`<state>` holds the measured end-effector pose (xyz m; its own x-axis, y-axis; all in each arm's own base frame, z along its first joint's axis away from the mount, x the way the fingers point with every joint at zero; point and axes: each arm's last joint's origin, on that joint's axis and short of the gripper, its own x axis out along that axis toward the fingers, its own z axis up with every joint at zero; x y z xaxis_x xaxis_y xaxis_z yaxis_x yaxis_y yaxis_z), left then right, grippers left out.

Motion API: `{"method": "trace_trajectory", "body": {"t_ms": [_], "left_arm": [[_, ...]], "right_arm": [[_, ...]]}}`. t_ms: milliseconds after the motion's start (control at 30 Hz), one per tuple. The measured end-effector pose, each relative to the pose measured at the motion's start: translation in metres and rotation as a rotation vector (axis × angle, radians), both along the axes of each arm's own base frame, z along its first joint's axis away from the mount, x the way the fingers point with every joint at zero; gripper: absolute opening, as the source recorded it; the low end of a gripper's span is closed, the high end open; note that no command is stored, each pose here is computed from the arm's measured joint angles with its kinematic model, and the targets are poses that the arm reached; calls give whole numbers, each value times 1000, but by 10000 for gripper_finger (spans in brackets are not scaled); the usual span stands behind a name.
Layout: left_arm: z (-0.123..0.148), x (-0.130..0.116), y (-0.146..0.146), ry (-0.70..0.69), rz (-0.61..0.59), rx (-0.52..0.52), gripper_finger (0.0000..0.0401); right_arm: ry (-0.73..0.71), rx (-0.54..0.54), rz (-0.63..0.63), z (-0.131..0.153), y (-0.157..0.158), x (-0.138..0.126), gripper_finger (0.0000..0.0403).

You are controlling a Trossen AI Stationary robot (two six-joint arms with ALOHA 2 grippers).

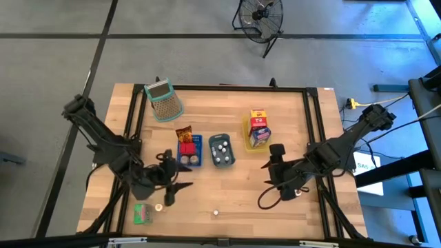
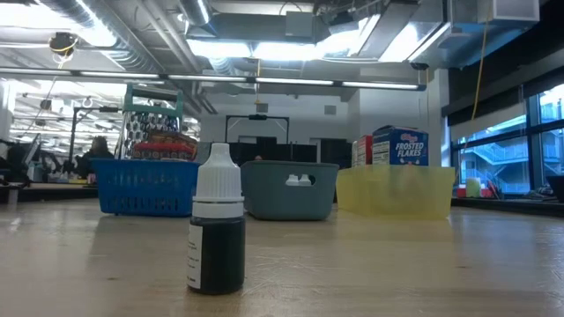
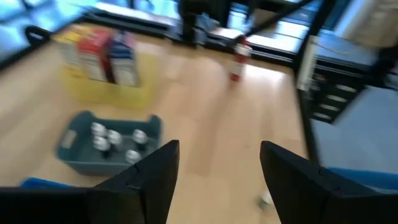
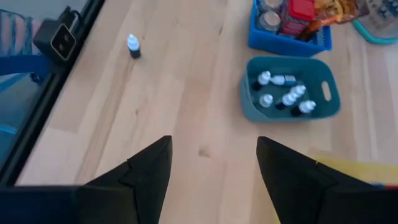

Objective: Pick & Place Kitchen Items
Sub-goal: Put the small food coloring bottle into the gray bin

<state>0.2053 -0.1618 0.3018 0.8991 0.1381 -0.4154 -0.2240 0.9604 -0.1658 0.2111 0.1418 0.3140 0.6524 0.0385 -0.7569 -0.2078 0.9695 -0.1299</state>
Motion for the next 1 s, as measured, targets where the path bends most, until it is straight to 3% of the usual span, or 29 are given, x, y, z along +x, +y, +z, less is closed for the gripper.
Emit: {"method": "trace_trajectory", "body": {"t_ms": [233,467,633,1000], "left_arm": [[8,-11,-9,20,-194,-71,219],[12,-21,-19,38,-327,-144,234],[12,-26,-24,33,-354,-120,260],[16,-30,-32,6,-480,-77,308]], "right_arm": [[-65,-6,-20,-9,11,20,236],[-180,78,-24,-10,24,39,236],[-217,187,3,-18,38,56,236],[-354,293,22,-34,61,87,236]]}}
